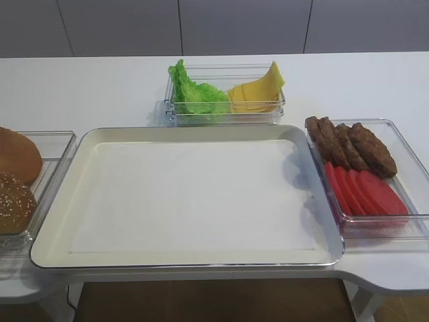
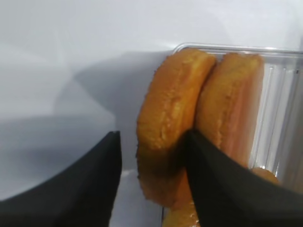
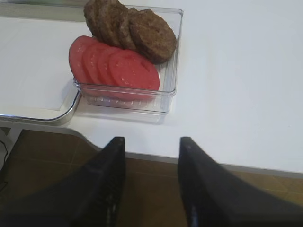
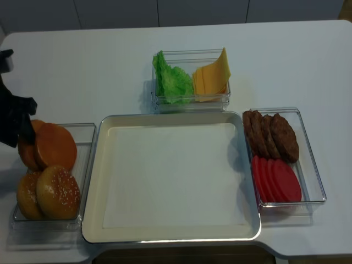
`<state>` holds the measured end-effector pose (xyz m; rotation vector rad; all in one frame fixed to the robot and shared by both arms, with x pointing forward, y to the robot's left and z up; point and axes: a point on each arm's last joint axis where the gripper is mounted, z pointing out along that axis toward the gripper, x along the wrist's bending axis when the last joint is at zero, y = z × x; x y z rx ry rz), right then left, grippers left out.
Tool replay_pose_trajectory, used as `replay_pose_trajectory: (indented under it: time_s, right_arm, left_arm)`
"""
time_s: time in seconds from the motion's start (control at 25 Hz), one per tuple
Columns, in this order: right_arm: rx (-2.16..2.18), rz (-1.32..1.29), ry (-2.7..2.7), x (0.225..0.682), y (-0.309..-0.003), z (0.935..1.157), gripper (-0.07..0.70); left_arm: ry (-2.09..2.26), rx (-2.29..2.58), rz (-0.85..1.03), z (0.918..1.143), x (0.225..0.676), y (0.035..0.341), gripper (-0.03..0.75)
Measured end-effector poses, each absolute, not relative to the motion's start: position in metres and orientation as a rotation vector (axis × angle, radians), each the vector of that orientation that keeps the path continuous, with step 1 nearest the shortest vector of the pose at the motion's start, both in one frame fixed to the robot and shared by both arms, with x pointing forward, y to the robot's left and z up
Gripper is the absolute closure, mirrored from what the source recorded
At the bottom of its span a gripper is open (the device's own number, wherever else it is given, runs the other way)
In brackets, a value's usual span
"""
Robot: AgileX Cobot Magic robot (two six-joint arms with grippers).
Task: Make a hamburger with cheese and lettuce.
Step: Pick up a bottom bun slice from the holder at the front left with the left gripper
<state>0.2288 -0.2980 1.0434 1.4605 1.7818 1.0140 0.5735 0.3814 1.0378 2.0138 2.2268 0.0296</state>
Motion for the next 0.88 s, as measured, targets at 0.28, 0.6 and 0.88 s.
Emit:
replay_pose_trajectory:
  time_s: [0.28, 0.6, 0.88]
  right_arm:
    - [1.461, 1.014, 1.782, 0.2288, -0.298, 1.0434, 0.332]
    - [1.463, 1.015, 1.781, 0.2288, -0.298, 1.0434, 0.332]
    - [1.463, 1.015, 1.781, 0.2288, -0.298, 1.0434, 0.332]
  left_arm:
    - [2.193, 2.004, 0.004, 1.0374, 0.5753, 0.379, 0.468]
    - [2.183, 1.991, -0.013, 1.0381, 0.5758, 0.3773, 0.576]
    - [2.183, 1.986, -0.013, 1.0386, 0.5761, 0.3771, 0.582]
